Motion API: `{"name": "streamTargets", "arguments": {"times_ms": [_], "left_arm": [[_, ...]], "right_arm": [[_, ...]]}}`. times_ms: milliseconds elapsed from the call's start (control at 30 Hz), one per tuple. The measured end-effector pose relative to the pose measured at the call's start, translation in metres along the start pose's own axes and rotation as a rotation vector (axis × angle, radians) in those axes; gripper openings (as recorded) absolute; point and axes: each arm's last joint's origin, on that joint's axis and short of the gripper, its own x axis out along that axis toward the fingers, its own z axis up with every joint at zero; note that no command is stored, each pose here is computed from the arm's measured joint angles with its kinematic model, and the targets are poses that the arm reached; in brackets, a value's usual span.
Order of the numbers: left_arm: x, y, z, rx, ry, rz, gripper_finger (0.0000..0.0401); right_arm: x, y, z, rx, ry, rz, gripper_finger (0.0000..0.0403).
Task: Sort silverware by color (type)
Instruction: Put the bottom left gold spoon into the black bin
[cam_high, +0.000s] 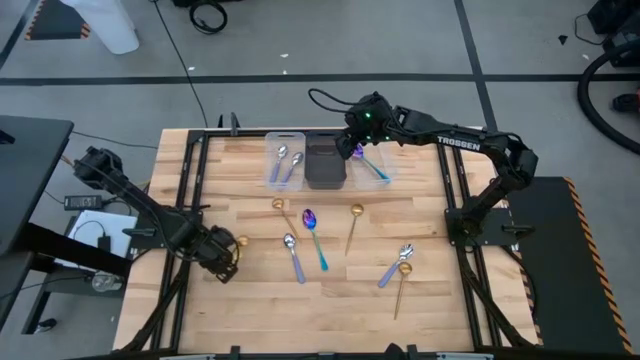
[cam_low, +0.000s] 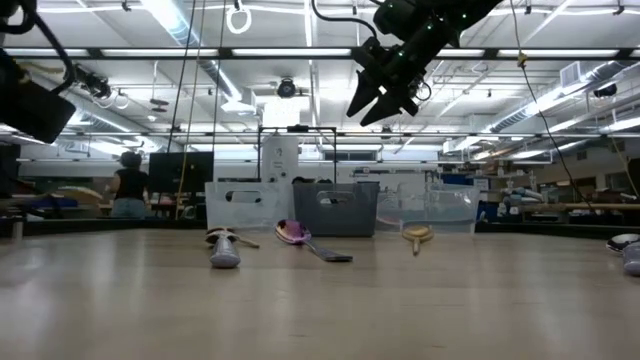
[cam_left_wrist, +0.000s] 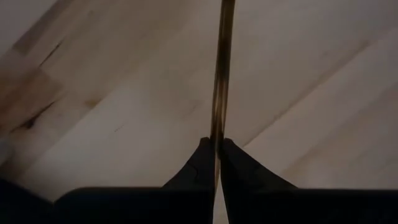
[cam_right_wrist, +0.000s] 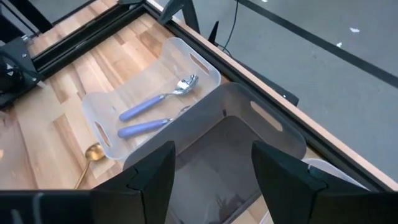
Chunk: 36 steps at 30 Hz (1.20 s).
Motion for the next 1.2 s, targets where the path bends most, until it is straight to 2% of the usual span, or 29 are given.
{"name": "streamTargets", "arguments": {"times_ms": [267, 567, 800, 1200], "left_arm": [[-0.016, -0.015, 0.022, 0.047, -0.13, -0.065, 0.0012], [-0.038, -0.027, 0.073, 0.127, -0.341, -0.201, 0.0014], [-0.058, -0.016, 0.112, 0.101, -0.474, -0.194, 0.0016], [-0.097, -0.014, 0.156, 0.106, -0.757, -0.317, 0.0017]], "right_arm": [[0.0, 0.002, 0.0, -0.035, 0.013, 0.054, 0.0222], [0.0, 0.005, -0.001, -0.056, 0.037, 0.158, 0.0222], [0.0, 0.005, -0.001, -0.048, 0.04, 0.161, 0.0222], [0.0, 0.005, -0.002, -0.045, 0.044, 0.18, 0.0222]]}}
